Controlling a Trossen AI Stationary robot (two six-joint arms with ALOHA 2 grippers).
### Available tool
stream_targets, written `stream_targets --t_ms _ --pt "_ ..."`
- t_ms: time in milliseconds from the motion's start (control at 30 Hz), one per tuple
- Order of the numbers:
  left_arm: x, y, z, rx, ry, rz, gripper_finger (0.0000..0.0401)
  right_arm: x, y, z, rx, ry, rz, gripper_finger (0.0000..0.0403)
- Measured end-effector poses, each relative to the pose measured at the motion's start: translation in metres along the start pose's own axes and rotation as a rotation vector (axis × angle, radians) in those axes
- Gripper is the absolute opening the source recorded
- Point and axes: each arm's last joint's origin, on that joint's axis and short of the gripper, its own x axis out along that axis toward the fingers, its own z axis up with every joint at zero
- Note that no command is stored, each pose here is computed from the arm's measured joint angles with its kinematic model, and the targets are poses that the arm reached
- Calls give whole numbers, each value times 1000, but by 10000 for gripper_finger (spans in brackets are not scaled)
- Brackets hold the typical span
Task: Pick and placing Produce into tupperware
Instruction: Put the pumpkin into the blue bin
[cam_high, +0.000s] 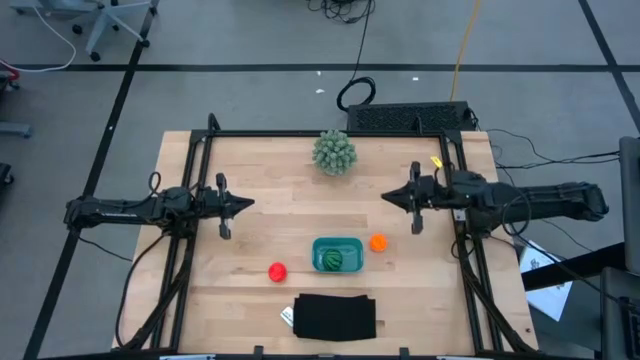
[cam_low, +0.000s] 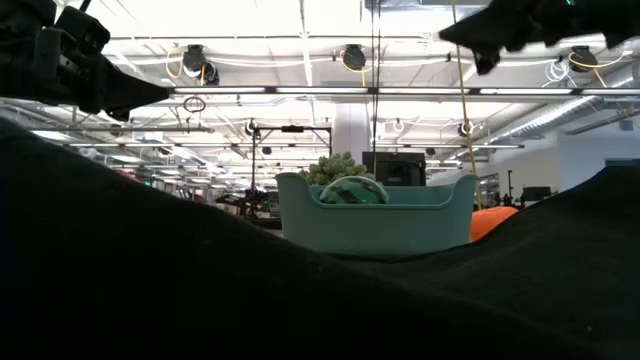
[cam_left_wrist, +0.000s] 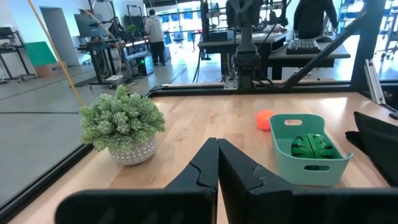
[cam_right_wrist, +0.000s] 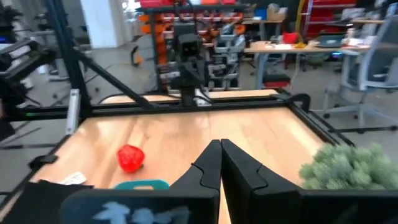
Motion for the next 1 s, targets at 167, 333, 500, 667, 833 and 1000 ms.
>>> stream_targets --t_ms 167,333,500,667,833,1000 --pt "0 0 0 0 0 1 6 10 -5 33 -1 54 -12 0" --pt "0 0 0 1 1 0 6 21 -10 61 -2 162 -44 0" --pt "0 0 0 11 1 1 6 39 -11 79 21 312 -48 0" --pt "0 0 0 13 4 1 6 56 -12 94 68 487 -18 0" --pt "0 0 -2 22 24 -1 5 68 -12 105 85 655 -27 0" --pt "0 0 -5 26 50 -4 6 77 -15 111 105 792 -43 0"
